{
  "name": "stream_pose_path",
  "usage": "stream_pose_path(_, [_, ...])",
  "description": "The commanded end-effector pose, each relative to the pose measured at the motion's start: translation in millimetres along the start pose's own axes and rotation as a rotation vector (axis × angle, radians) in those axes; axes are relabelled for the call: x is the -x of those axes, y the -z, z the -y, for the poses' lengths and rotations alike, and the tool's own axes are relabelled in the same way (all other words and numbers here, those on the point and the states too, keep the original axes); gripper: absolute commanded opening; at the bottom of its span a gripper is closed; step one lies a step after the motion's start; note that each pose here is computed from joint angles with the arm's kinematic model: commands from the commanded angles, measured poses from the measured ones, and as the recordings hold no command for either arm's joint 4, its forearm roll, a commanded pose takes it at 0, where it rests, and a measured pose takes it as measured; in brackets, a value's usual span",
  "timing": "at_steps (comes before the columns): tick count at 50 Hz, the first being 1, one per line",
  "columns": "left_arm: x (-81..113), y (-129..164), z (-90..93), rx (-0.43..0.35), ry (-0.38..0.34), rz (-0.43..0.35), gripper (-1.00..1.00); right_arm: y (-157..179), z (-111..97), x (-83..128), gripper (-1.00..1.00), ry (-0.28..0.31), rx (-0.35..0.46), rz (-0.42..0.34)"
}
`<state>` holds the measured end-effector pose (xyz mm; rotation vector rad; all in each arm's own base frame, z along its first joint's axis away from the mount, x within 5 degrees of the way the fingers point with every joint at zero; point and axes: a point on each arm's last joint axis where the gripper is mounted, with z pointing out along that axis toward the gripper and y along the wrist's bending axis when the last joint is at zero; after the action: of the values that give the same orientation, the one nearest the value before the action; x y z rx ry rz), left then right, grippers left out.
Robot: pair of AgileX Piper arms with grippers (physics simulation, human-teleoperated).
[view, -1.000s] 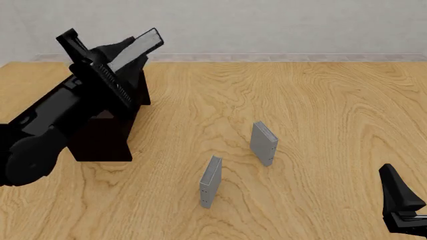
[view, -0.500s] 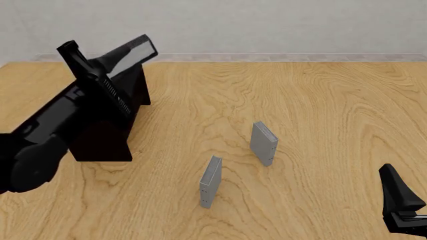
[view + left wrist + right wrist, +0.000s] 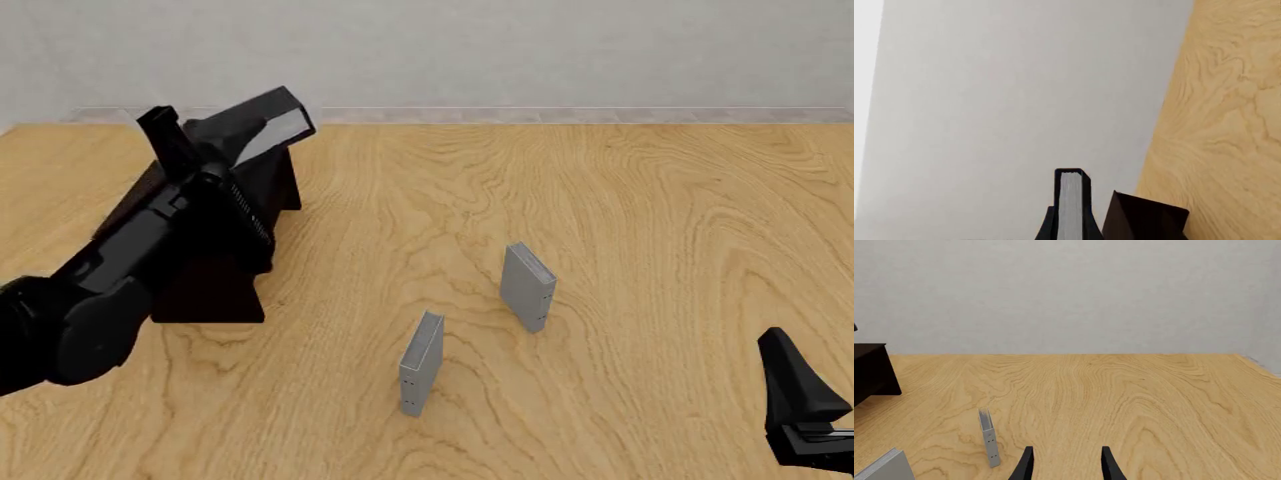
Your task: Pick up the book in the middle and place it on the cabinet shelf.
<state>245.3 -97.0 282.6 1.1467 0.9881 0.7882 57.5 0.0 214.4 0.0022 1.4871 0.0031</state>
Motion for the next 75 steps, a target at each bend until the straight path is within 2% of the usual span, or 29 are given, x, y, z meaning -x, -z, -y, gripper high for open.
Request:
stream_pose_path(1, [-5.1,-5,3.6,0.021,-0.085,-0.008,-1.00,0,0,0,1.00,0.000,0.000,0.000])
stream_pose_path(31, [-21.4,-15,-5.0,0.033,-0.131,-0.070,-1.00,0,0,0,1.00,0.000,0.000,0.000])
stream_pose_path(56, [-43.8,-26,5.4,-0.006,-0.182,-0.140,-1.00,0,0,0,1.00,0.000,0.000,0.000])
stream_pose_path(75, [-60.8,-33,9.7,-0.003,-0.227,-0.187,-1.00,0,0,0,1.00,0.000,0.000,0.000])
